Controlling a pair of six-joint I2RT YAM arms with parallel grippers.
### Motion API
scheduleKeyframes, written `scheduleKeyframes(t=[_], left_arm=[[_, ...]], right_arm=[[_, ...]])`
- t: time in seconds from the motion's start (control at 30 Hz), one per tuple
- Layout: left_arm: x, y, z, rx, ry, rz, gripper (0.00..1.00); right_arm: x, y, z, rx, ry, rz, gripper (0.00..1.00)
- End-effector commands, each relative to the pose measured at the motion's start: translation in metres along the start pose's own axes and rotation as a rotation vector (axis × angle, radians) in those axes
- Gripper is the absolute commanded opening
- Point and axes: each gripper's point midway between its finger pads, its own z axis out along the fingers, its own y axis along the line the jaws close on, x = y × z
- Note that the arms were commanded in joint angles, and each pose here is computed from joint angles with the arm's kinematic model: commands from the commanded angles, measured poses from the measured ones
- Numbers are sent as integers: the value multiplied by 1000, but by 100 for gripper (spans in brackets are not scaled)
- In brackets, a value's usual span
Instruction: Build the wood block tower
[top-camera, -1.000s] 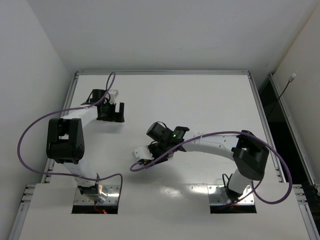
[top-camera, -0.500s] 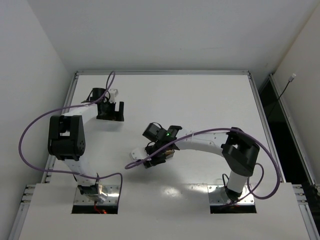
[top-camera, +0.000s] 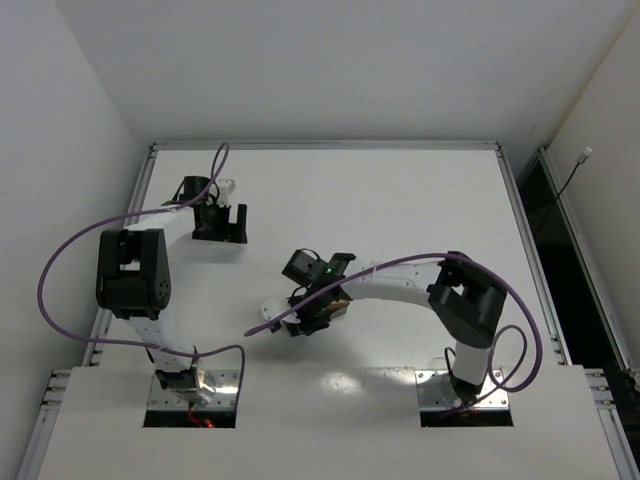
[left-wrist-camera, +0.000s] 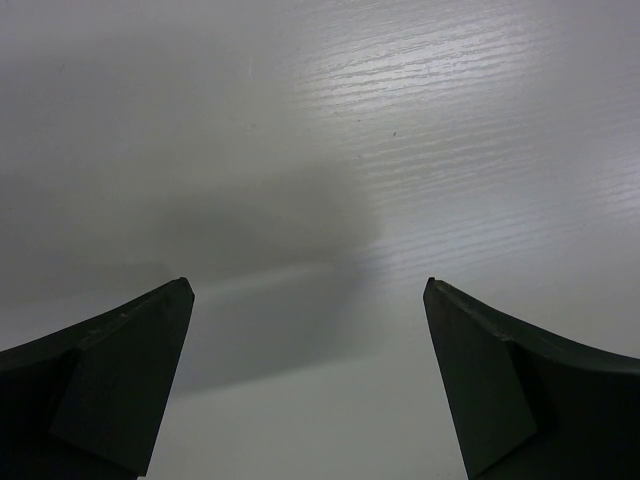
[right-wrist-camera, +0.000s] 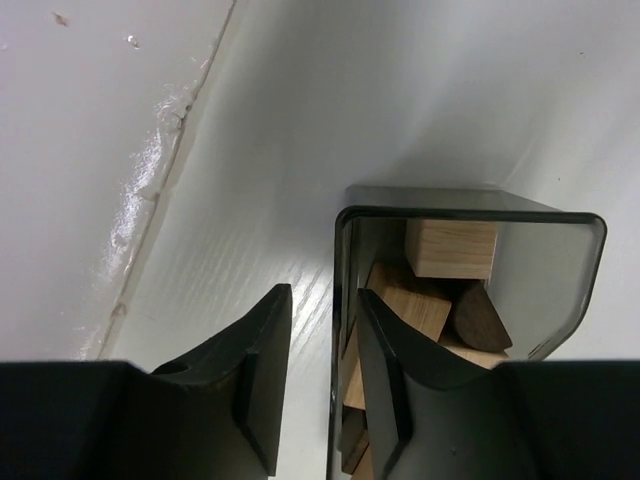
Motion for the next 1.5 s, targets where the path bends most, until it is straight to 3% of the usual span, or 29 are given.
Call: scheduleKeyframes(t=[0.0, 0.13, 0.17, 0.4, 0.77, 0.97, 1.23, 1.47], left_arm=[[-9, 1, -2, 13, -25, 11, 100], [-9, 1, -2, 13, -25, 11, 100], [-7, 1, -3, 14, -16, 9, 100], [-7, 1, -3, 14, -16, 18, 100], [-13, 4, -10, 35, -65, 7, 100], [-8, 14, -10, 38, -53, -24, 100], [-11, 18, -10, 47, -60, -47, 100], [-17, 16, -14, 71, -87, -46, 100]], right_arm=[[-26, -15, 0, 29, -84, -28, 27], [-25, -20, 5, 39, -82, -10, 10], [-23, -19, 8, 33, -76, -5, 0], [-35, -44, -11, 123, -157, 54, 0], [-53, -109, -80, 180, -494, 389, 0], [-58, -125, -95, 102, -638, 523, 0], [-76, -141, -120, -161, -902, 737, 0], [-62, -162, -131, -272, -1054, 915, 0]])
